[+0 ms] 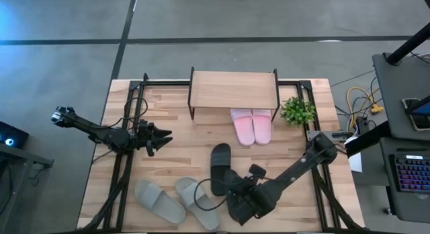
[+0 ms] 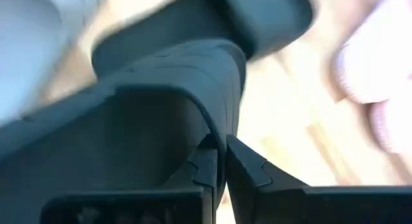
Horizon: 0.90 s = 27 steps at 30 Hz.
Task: Pick and place slides into the shelf
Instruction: Put the bottom black slipper under the shelf
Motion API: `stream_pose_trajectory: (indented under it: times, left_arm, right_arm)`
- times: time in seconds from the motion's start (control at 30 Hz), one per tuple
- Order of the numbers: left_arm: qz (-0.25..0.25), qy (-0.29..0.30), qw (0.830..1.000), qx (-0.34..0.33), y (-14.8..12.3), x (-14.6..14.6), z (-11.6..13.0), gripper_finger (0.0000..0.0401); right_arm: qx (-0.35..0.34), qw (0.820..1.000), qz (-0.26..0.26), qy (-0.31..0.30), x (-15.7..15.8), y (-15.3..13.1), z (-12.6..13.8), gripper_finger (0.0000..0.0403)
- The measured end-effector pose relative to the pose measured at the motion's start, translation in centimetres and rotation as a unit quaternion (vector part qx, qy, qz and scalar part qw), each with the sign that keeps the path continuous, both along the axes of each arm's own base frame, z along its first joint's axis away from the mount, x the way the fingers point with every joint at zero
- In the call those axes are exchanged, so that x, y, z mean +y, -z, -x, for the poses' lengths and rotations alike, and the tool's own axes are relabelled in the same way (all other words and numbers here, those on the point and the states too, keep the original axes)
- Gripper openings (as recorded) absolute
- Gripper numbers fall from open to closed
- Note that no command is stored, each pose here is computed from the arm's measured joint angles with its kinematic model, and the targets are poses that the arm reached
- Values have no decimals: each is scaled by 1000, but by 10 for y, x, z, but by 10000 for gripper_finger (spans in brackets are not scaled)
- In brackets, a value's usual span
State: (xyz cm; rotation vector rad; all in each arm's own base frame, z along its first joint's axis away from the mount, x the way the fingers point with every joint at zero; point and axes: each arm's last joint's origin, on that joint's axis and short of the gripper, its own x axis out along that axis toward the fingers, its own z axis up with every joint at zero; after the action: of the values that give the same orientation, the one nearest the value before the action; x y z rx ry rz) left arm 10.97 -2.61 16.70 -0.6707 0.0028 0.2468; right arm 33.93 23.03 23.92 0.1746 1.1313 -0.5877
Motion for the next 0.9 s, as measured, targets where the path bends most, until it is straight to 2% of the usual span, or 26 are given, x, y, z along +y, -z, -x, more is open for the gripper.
stream_pose_trajectory:
  times: [0.17, 0.3, 0.5, 0.7, 0.9]
  left_arm:
    - [-1, 0, 1000, 0, 0, 0, 0, 224]
    - [-2, -1, 1000, 0, 0, 0, 0, 224]
    - [-3, -2, 1000, 0, 0, 0, 0, 224]
    - [-5, -24, 1000, 0, 0, 1, 0, 224]
    - [-5, -28, 1000, 0, 0, 2, 0, 224]
  right_arm:
    - [-45, 997, 57, -8, -21, -33, -6, 13]
    - [-16, 994, 96, -51, -51, -39, -26, 13]
    - [43, 984, 153, -77, -117, -26, -54, 13]
    - [54, 980, 132, -136, -183, -5, -89, 13]
    - [102, 977, 153, -109, -229, 13, -96, 13]
